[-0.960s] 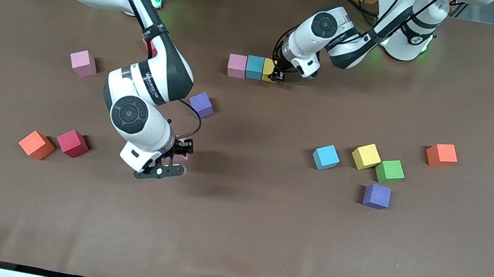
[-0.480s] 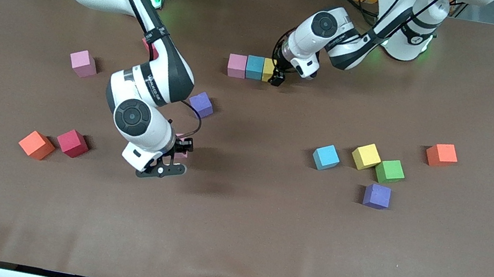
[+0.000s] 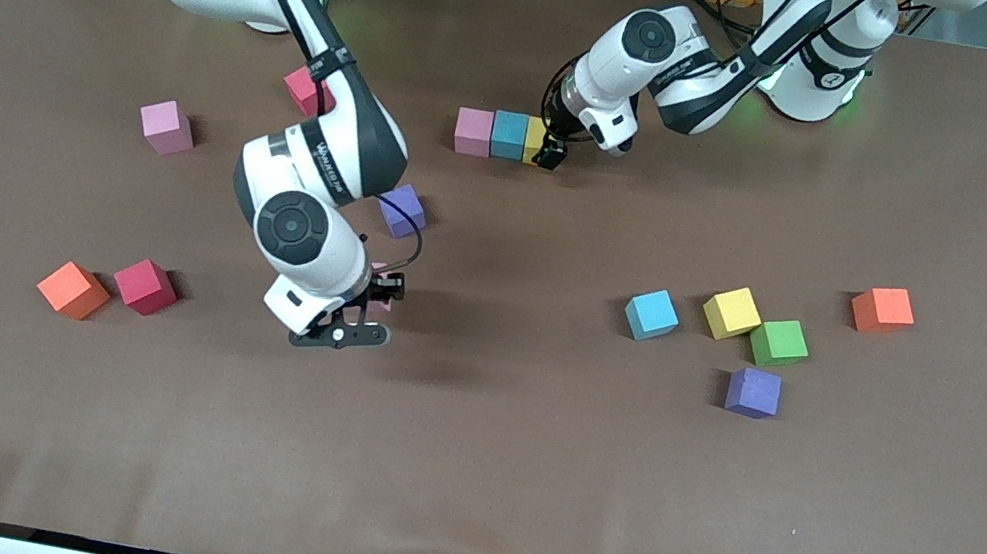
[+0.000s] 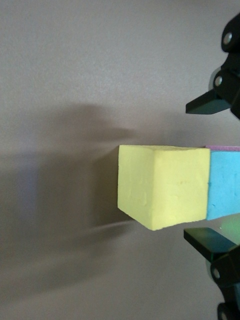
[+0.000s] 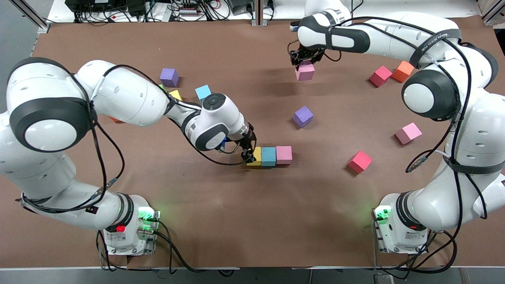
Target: Form number 2 with 11 blocks
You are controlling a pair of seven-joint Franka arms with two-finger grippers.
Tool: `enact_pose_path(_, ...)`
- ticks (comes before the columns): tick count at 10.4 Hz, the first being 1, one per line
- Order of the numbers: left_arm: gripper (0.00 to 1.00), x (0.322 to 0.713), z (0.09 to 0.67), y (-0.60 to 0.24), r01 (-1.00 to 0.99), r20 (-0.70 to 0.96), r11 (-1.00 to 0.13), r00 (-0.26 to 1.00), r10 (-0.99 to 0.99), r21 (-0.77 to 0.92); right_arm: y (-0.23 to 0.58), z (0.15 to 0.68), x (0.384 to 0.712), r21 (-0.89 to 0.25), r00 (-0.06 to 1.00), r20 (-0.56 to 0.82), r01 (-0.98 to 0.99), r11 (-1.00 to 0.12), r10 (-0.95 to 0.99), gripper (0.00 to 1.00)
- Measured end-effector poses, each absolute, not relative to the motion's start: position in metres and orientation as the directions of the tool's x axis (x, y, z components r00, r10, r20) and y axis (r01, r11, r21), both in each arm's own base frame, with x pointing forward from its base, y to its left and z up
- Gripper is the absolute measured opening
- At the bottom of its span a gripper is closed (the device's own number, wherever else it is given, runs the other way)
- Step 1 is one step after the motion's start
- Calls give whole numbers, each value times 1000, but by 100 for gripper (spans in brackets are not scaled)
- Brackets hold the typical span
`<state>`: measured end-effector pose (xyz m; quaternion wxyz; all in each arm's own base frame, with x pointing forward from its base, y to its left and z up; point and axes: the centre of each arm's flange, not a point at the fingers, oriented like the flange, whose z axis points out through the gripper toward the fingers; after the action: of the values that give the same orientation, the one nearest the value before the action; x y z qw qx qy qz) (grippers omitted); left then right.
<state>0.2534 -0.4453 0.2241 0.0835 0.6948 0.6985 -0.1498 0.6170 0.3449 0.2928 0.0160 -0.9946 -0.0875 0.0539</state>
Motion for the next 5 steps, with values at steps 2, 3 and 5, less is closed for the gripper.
enact_pose_path(2,100,258,238,-445,997,-322,-10,-14,947,-73,360,293,608,-39,979,-106,169,-985,172,59)
enact_pose_path(3,100,266,247,-444,998,-311,-4,-17,950,-68,368,293,603,-39,977,-106,179,-983,183,59)
enact_pose_path(5,100,296,274,-440,999,-305,14,-25,952,-41,394,293,588,-37,977,-104,183,-982,186,59)
